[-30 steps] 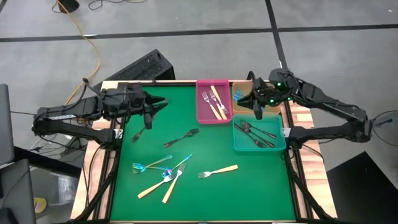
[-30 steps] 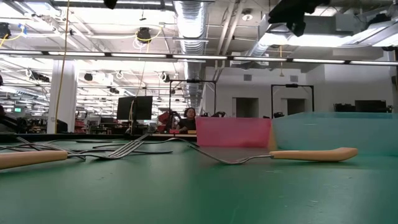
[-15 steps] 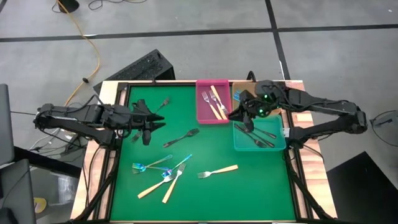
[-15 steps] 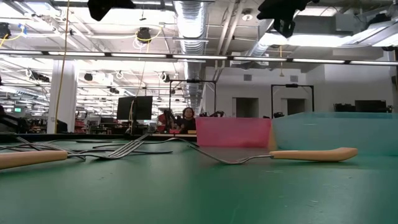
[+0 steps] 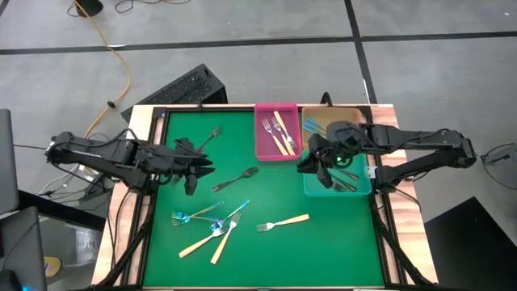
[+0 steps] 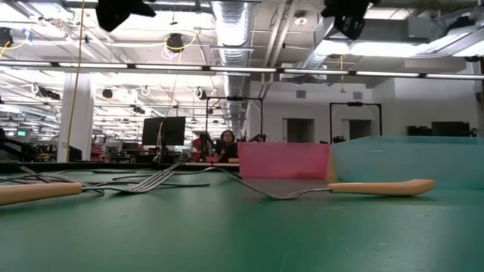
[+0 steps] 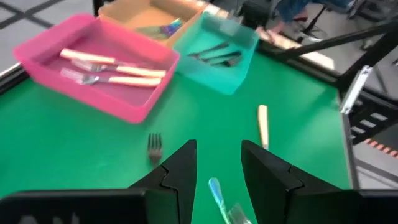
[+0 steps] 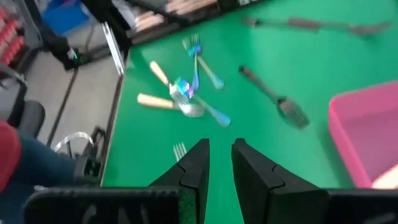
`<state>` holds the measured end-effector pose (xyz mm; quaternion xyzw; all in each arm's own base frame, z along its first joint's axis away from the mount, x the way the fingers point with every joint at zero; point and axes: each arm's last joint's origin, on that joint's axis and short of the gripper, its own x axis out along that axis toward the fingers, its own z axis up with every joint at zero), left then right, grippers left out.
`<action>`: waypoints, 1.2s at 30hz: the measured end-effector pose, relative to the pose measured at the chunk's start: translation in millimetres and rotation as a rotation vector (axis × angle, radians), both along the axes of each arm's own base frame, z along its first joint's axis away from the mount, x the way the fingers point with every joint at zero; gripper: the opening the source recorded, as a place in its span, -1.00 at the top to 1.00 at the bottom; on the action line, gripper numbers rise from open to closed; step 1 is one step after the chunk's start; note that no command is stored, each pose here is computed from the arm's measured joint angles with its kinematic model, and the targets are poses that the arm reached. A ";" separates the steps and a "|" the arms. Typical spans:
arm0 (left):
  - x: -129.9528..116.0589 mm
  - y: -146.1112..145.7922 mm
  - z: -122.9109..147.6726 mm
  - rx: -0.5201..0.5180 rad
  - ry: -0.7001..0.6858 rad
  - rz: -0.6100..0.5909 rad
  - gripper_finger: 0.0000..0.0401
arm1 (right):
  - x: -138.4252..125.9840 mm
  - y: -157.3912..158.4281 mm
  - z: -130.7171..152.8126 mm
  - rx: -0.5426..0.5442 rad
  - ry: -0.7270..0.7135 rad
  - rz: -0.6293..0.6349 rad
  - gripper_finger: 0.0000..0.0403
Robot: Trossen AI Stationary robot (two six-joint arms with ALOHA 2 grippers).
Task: Sort silverware by color (type)
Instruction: Put the black fork into the blue bin
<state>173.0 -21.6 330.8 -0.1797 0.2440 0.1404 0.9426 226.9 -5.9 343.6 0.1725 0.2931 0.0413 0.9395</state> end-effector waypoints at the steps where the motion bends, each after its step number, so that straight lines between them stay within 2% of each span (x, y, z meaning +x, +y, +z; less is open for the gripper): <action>1: 2.5 0.1 -1.9 -0.003 0.011 0.015 0.45 | -0.6 1.3 -1.6 0.001 0.016 0.005 0.54; 6: 19.8 2.1 -20.5 0.027 0.132 0.116 0.44 | 5.2 5.6 -16.5 0.003 0.084 0.025 0.54; 15: 64.3 5.7 -71.2 0.062 0.420 0.075 0.26 | 11.2 7.9 -40.6 0.012 0.261 0.032 0.54; 19: 77.4 4.6 -90.9 0.116 0.521 0.017 0.17 | 14.6 9.7 -44.0 0.021 0.279 0.032 0.54; 22: 83.1 5.2 -104.0 0.179 0.595 0.022 0.13 | 17.5 12.1 -44.0 0.029 0.270 0.028 0.54; 26: 92.5 7.8 -116.1 0.239 0.640 -0.023 0.11 | 17.5 14.0 -44.0 0.020 0.269 0.022 0.54; 30: 100.7 11.5 -126.9 0.277 0.629 -0.066 0.11 | 18.0 15.0 -43.6 0.026 0.265 0.010 0.54; 36: 88.5 21.3 -158.7 0.237 0.632 -0.023 0.11 | 18.2 14.8 -43.4 0.050 0.268 -0.016 0.54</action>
